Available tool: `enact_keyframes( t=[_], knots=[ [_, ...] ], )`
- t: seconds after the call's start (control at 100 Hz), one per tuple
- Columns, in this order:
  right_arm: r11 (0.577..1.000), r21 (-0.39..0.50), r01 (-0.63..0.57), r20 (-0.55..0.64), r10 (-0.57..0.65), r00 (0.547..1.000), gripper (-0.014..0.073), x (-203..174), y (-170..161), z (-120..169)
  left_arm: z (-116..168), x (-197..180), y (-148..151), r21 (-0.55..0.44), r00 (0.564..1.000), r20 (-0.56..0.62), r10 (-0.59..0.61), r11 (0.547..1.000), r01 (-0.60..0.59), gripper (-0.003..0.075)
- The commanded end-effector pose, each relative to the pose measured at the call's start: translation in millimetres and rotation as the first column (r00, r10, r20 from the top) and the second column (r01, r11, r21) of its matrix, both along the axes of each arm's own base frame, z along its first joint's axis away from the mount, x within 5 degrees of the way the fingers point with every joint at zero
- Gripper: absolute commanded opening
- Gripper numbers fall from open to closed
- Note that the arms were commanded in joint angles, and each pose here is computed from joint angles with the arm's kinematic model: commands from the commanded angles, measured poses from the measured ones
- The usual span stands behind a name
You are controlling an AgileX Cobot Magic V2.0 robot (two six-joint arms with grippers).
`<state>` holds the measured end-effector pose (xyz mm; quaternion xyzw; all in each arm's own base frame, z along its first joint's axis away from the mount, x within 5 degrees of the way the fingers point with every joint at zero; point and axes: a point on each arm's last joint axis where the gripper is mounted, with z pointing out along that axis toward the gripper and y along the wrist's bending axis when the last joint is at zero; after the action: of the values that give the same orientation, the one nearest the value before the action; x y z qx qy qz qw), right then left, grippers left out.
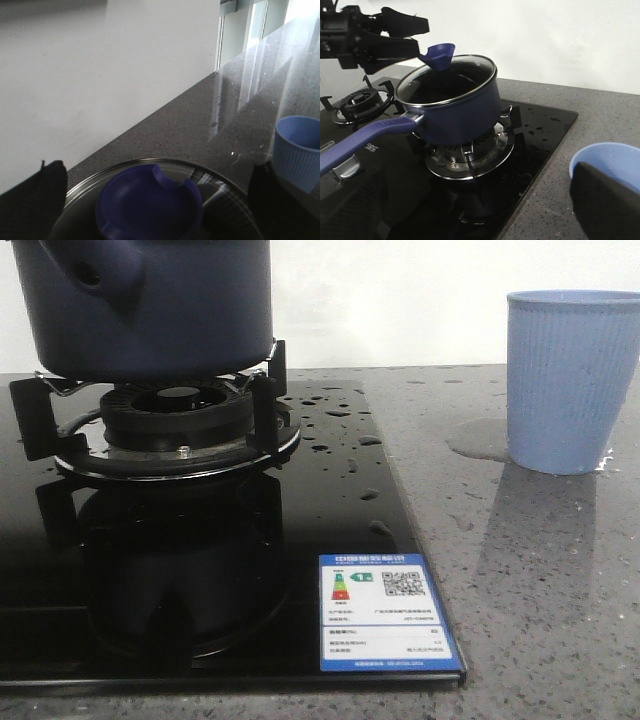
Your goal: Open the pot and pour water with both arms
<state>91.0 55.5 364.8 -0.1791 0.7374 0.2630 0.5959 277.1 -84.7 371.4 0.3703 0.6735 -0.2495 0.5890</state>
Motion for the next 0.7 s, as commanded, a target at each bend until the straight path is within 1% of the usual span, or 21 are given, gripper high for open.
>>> enact_keyframes(
  t=[0.0, 0.26, 0.39, 0.53, 0.69],
  knots=[
    [1.0, 0.02, 0.014, 0.042, -0.014, 0.999, 0.0652, 2, -1, 12, 14, 1, -3, -0.024, 0.998, 0.069, -0.002, 1.0, 0.004, 0.0661],
    [1.0, 0.014, 0.014, 0.043, -0.015, 0.999, 0.0652, 2, -1, 11, -5, 23, -4, -0.06, 1.0, 0.013, 0.024, 0.998, -0.023, 0.0661],
    [1.0, 0.001, 0.019, 0.045, -0.019, 0.999, 0.0652, 2, -1, 11, -10, 32, -5, -0.109, 1.0, -0.011, 0.024, 0.994, -0.025, 0.0661],
    [1.0, -0.017, 0.023, 0.046, -0.022, 0.999, 0.0652, 2, -2, 10, -9, 37, -11, -0.111, 1.0, -0.008, -0.008, 0.994, 0.007, 0.0661],
    [1.0, -0.016, 0.027, 0.048, -0.026, 0.998, 0.0652, 3, -2, 10, -12, 41, -19, -0.108, 1.0, -0.016, -0.025, 0.994, 0.023, 0.0659]
  ],
)
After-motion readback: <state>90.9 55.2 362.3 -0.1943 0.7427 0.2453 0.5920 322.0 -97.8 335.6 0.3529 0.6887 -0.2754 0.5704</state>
